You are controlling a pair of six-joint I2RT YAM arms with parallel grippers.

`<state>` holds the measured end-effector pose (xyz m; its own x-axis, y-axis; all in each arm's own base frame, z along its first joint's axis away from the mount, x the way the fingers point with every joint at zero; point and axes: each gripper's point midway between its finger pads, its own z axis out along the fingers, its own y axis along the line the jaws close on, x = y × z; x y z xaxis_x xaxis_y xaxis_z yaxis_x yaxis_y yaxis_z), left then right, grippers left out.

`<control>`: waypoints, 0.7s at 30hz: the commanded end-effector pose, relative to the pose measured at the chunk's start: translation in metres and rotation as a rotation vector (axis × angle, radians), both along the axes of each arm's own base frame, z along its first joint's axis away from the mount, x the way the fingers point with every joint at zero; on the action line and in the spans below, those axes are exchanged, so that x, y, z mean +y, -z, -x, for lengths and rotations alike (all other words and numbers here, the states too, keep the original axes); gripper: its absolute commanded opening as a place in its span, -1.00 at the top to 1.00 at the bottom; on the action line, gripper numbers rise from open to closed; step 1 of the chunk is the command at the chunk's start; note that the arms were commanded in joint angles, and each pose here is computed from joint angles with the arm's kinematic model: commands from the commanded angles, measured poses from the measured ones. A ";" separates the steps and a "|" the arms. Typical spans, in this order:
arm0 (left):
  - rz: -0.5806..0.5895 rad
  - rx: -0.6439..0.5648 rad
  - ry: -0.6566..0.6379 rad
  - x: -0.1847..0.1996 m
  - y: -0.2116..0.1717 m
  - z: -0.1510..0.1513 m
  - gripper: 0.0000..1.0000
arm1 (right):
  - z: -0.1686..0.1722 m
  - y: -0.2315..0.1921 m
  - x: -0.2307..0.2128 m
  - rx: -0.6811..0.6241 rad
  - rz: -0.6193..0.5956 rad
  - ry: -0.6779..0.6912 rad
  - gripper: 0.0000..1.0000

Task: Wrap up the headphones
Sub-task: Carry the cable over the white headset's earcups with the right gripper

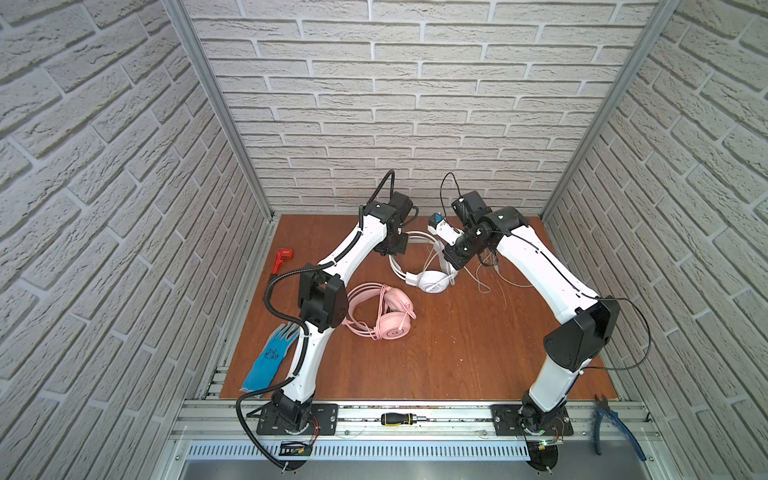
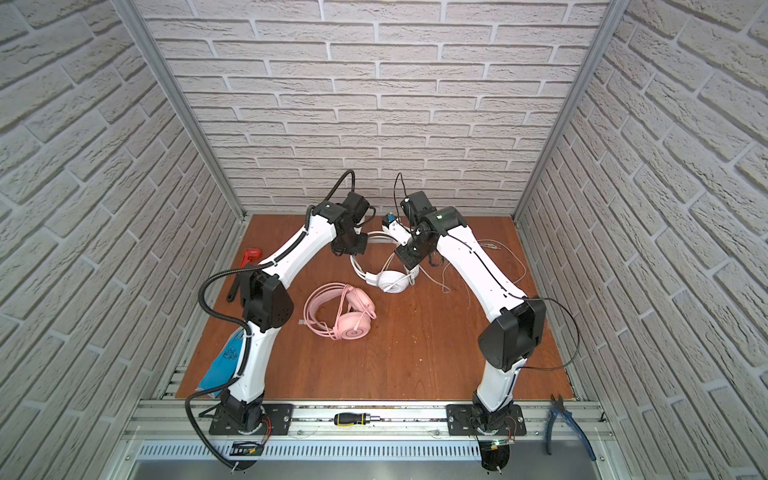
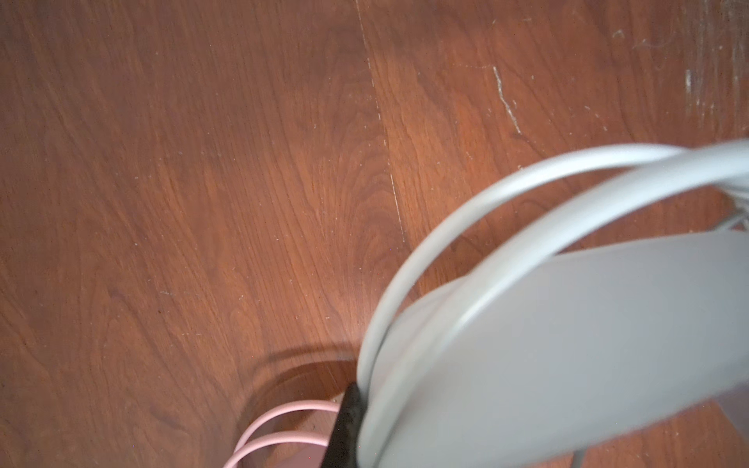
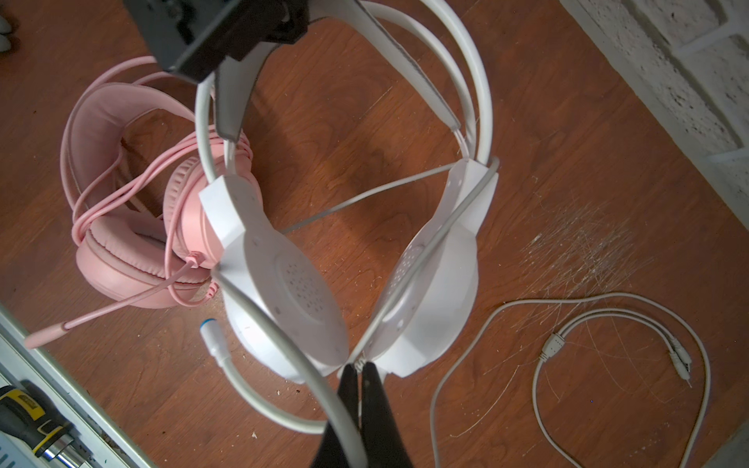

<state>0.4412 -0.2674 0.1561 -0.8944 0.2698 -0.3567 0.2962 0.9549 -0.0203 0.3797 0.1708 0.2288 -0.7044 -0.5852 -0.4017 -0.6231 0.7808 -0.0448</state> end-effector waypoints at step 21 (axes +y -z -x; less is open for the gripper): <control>0.045 -0.021 0.209 -0.030 -0.018 0.014 1.00 | -0.068 0.021 -0.040 -0.002 -0.036 0.241 0.80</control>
<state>0.4359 -0.2896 0.1601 -0.8393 0.3879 -0.3809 0.4316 0.9015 -0.0330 0.4270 0.1430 0.1900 -0.8303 -0.4401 -0.3418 -0.4743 0.8802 0.0189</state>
